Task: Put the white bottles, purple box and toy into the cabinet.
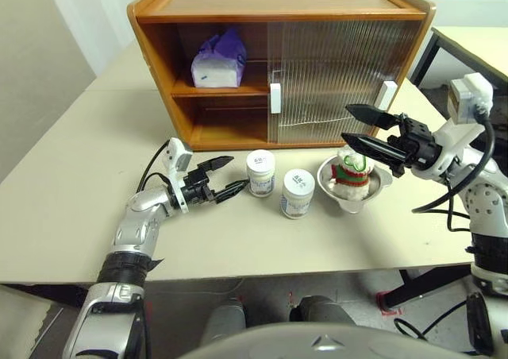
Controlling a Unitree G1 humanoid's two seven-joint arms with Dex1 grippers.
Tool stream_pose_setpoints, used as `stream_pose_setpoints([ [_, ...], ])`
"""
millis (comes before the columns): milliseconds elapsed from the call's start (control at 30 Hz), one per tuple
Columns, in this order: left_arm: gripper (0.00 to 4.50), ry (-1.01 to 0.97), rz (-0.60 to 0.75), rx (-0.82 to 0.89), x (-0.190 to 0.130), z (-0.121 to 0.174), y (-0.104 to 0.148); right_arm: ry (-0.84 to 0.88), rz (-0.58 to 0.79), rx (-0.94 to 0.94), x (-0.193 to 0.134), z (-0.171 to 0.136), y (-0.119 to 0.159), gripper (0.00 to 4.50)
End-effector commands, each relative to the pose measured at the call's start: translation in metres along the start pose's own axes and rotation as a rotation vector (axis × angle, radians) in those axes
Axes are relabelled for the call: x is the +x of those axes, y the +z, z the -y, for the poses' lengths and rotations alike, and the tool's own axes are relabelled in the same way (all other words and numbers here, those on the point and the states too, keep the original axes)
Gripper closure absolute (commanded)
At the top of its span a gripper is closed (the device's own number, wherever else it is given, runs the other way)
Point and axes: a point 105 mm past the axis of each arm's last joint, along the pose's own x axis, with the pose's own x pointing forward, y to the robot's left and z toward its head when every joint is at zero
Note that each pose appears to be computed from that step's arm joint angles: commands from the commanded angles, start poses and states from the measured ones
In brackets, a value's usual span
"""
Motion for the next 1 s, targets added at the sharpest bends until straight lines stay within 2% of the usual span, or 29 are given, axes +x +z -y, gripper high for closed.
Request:
stream_pose_setpoints([
  [33, 0.03, 0.0, -0.015, 0.003, 0.008, 0.0, -0.009, -0.003, 0.002, -0.013, -0.002, -0.002, 0.005, 0.0],
  [367, 0.03, -0.081, -0.051, 0.01, 0.012, 0.011, -0.023, -0.014, -0.003, -0.016, -0.005, -0.003, 0.005, 0.0],
  [700, 0.03, -0.088, -0.011, 0.003, 0.032, 0.012, -0.02, -0.018, -0.007, -0.016, -0.005, -0.003, 0.005, 0.0],
  [967, 0.03, -0.096, -0.009, 0.002, 0.036, 0.013, -0.021, -0.024, -0.006, -0.017, -0.006, -0.003, 0.006, 0.0],
  [1000, 0.21, -0.095, -0.008, -0.001, 0.036, 0.013, -0.021, -0.025, -0.006, -0.018, -0.006, -0.003, 0.006, 0.0],
])
